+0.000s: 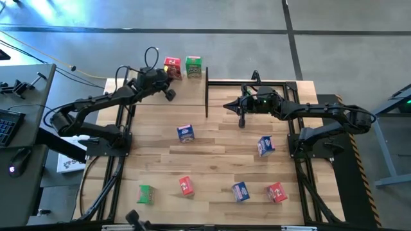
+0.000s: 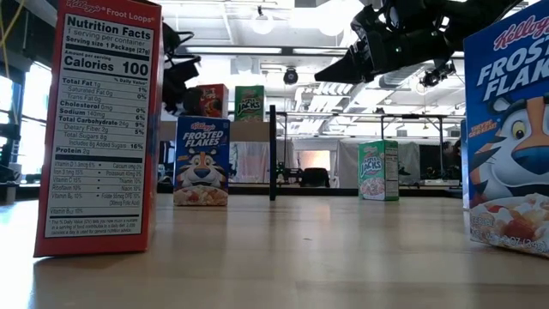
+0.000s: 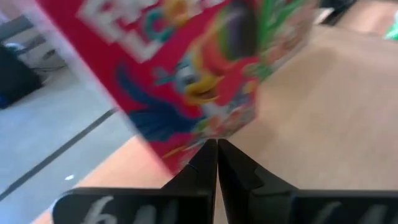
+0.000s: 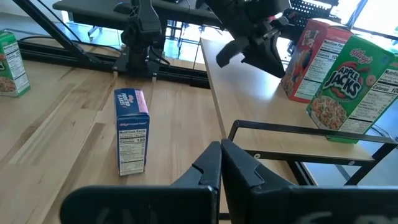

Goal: Stack cereal on shelf
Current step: Put the top red cereal box on the shelf, then put the left blue cereal box on the shelf

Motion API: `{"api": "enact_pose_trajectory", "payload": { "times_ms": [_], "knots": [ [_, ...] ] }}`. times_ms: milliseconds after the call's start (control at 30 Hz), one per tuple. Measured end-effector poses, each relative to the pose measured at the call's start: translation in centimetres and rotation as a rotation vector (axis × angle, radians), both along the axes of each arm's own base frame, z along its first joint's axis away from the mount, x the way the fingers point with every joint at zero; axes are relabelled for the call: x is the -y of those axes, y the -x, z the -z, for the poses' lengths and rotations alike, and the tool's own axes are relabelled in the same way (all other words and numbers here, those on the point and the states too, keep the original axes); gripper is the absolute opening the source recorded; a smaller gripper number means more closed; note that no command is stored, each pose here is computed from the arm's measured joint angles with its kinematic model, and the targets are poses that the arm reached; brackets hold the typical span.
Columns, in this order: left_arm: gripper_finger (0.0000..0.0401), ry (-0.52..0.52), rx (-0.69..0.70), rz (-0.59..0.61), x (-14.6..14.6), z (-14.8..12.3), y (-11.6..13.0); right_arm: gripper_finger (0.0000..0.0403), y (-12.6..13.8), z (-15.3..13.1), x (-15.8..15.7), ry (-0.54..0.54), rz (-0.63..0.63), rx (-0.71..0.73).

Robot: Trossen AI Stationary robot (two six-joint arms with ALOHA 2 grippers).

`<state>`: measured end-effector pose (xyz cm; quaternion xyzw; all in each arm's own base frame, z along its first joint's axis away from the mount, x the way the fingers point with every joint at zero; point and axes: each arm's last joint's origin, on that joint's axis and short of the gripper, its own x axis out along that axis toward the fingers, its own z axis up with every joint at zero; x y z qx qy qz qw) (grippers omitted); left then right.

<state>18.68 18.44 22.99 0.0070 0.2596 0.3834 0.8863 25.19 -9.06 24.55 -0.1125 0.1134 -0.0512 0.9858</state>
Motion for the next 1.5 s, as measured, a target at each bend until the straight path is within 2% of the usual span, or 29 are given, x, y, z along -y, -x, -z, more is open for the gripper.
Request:
{"api": "enact_pose_trajectory", "payload": {
  "times_ms": [200, 733, 1000, 1133, 1300, 1400, 1500],
  "knots": [
    [0.0005, -0.017, 0.062, 0.077, 0.4, -0.3, -1.0, 0.0000, 0.0, 0.0, 0.0, 0.000, 0.000, 0.000],
    [0.0005, -0.045, 0.126, 0.068, -0.9, 0.8, -2.4, 0.0000, 0.0, 0.0, 0.0, -0.006, 0.002, 0.002],
    [0.0005, -0.086, 0.184, 0.117, 0.7, -1.7, -1.7, 0.0000, -0.1, -0.2, 0.0, -0.055, 0.014, 0.013],
    [0.0005, -0.036, 0.220, 0.255, 2.7, -2.9, -1.5, 0.0000, -0.2, -0.5, 0.0, -0.088, 0.019, 0.029],
    [0.0005, 0.165, 0.299, 0.424, 4.8, -3.1, -1.8, 0.0000, -1.0, -0.2, -1.0, -0.122, -0.012, 0.037],
    [0.0005, 0.221, 0.249, 0.532, 6.9, -3.4, -2.3, 0.0000, -1.6, -0.2, -1.9, -0.107, -0.053, 0.061],
    [0.0016, 0.249, 0.163, 0.546, 9.4, -4.2, -3.0, 0.0000, -1.9, -0.3, -3.0, -0.100, -0.077, 0.072]
  ]
}}
